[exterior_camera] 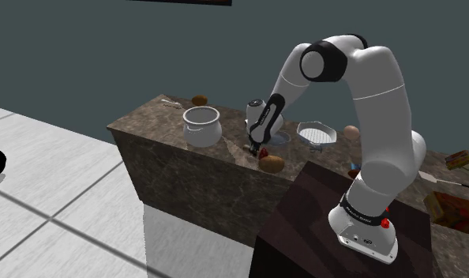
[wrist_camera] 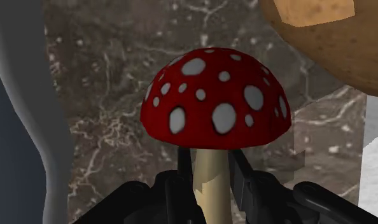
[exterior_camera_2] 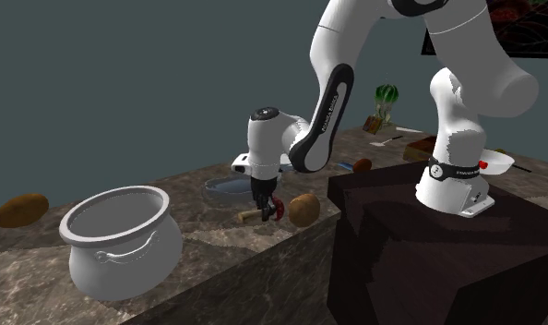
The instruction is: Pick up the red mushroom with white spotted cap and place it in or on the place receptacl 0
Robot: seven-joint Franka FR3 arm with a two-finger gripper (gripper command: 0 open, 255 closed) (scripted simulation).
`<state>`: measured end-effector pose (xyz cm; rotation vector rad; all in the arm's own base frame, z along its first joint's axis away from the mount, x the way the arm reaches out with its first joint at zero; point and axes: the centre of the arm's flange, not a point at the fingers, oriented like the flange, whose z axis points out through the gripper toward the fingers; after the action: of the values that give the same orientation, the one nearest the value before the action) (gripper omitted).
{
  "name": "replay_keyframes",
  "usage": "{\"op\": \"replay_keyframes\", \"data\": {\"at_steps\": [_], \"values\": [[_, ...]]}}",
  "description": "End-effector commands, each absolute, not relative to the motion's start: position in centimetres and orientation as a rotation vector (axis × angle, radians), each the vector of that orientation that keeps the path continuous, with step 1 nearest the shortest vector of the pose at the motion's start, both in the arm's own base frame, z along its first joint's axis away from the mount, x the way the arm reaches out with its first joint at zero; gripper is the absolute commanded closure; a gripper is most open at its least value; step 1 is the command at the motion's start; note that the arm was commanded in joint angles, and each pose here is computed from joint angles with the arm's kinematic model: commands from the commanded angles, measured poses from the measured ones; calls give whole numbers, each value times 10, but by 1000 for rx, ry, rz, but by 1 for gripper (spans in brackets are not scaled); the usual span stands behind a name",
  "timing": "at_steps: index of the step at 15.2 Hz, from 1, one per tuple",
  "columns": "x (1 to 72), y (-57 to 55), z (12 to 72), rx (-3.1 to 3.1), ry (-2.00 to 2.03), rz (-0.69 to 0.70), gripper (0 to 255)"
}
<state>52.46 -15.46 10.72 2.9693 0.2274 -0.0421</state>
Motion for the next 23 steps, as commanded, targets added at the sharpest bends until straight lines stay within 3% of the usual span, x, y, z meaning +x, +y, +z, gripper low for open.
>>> {"op": "replay_keyframes", "data": {"at_steps": [1, 23], "values": [[524, -154, 118, 2969, 228, -42, 255], [524, -154, 234, 2969, 228, -42, 255]]}}
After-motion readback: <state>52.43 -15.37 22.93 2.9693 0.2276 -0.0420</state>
